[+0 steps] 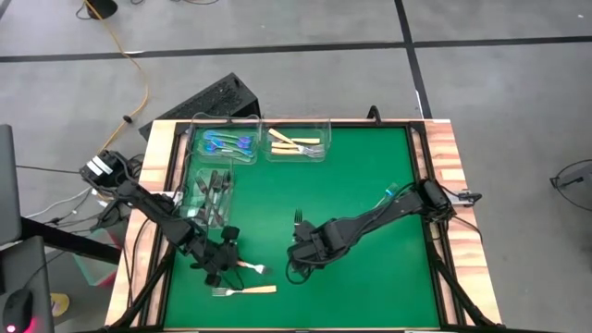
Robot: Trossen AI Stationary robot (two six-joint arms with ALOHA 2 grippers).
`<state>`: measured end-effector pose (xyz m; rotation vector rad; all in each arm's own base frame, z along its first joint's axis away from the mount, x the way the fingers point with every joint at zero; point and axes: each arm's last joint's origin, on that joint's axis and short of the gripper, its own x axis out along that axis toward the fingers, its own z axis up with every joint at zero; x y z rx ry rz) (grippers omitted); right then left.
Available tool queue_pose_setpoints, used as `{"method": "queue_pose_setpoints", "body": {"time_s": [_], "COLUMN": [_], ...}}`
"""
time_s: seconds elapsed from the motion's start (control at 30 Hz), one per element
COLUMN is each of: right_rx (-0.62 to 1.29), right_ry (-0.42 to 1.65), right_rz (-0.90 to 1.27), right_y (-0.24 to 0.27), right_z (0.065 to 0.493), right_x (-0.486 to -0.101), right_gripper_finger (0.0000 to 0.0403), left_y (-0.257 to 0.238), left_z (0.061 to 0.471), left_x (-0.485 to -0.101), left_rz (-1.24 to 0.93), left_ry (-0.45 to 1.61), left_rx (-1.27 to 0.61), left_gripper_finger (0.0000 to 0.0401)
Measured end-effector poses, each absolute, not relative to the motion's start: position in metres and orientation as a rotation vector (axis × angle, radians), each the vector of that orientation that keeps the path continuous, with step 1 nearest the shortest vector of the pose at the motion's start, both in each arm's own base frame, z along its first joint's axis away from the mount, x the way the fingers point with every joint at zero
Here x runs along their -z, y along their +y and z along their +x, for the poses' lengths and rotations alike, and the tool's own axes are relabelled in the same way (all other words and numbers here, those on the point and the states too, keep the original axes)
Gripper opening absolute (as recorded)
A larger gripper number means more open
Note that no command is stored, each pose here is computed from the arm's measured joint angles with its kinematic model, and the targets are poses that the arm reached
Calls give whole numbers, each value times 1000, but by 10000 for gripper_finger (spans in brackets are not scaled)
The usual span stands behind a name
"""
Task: Sort silverware by color (type)
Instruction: Put the yellow fork into the top right transparent bin
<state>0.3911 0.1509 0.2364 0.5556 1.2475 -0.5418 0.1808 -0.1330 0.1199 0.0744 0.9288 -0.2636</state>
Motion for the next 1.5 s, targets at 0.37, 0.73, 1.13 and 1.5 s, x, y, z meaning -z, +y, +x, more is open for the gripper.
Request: {"method": "queue_pose_setpoints", "body": {"time_s": [0.37,0.73,1.13,1.5], "right_rx": [513,486,431,315], "right_ry": [1015,571,263,64], "right_rz": [511,379,311,283], "right_y": [150,155,162,131], "right_z": [401,371,355,386], "right_x": [-304,-409,-459,-483], "right_gripper_finger": [240,240,240,240], "left_y": [-124,-110,-82,-73], "left_z": [178,168,152,149], "left_x": [-164,-234,-296,-317], "left_rz": [-74,-220,-309,-289], "left_ry": [670,203,-243,-470], "left_rx": [106,47,20,80], "left_gripper_finger": [30,30,30,30]}}
